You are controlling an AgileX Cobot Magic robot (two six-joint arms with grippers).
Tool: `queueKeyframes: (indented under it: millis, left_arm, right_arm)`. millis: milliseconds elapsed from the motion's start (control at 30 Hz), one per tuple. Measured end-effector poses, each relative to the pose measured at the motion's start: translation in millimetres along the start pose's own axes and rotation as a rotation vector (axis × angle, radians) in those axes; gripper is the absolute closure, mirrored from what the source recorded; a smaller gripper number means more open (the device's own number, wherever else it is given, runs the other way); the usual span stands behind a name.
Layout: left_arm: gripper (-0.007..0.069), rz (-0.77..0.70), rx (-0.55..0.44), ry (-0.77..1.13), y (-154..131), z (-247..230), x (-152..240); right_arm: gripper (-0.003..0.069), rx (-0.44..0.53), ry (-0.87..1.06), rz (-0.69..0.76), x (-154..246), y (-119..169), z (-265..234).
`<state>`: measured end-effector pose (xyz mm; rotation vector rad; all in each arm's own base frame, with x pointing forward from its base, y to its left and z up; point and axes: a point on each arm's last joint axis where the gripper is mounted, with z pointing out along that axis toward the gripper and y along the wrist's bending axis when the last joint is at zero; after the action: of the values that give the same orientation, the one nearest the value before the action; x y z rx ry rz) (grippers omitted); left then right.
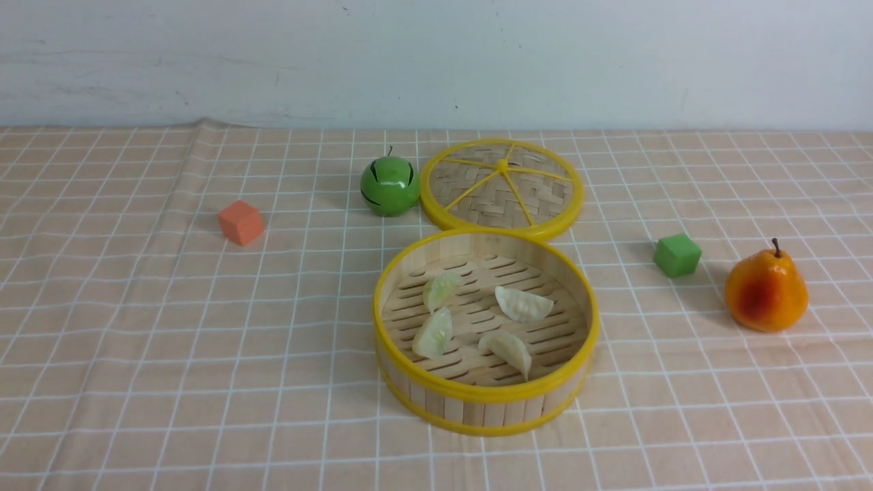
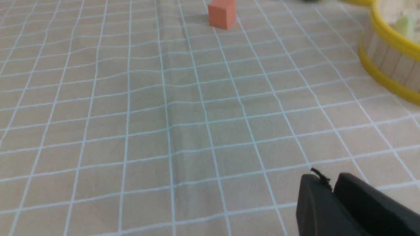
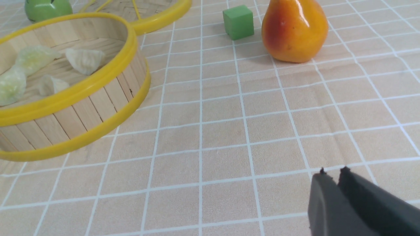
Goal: Put the dumplings into the steamer on the table with the brown tablecloth.
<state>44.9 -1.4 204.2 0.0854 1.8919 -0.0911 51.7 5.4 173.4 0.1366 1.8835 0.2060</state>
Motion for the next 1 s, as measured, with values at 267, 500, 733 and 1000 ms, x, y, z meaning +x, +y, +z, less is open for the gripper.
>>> queueKeyframes:
  millis: [267, 500, 733, 1000]
  left_arm:
    - [0.0639, -0.181, -0.048, 0.010, 0.4, 17.9, 32.1]
    - [0.0639, -0.205, -0.038, 0.005, -0.5, 18.1, 31.9]
    - [0.0639, -0.153, -0.035, 0.007, -0.8, 18.1, 31.9]
    - [0.0639, -0.152, -0.034, 0.006, -0.9, 18.1, 31.8]
  right_arm:
    - [0.0581, 0.001, 0.002, 0.000, 0.1, 0.0, 0.0]
    - [0.0575, 0.000, 0.002, 0.000, -0.1, 0.0, -0.1]
    - [0.0570, 0.000, 0.002, 0.000, -0.1, 0.0, -0.1]
    - [0.0562, 0.000, 0.002, 0.000, -0.1, 0.0, -0.1]
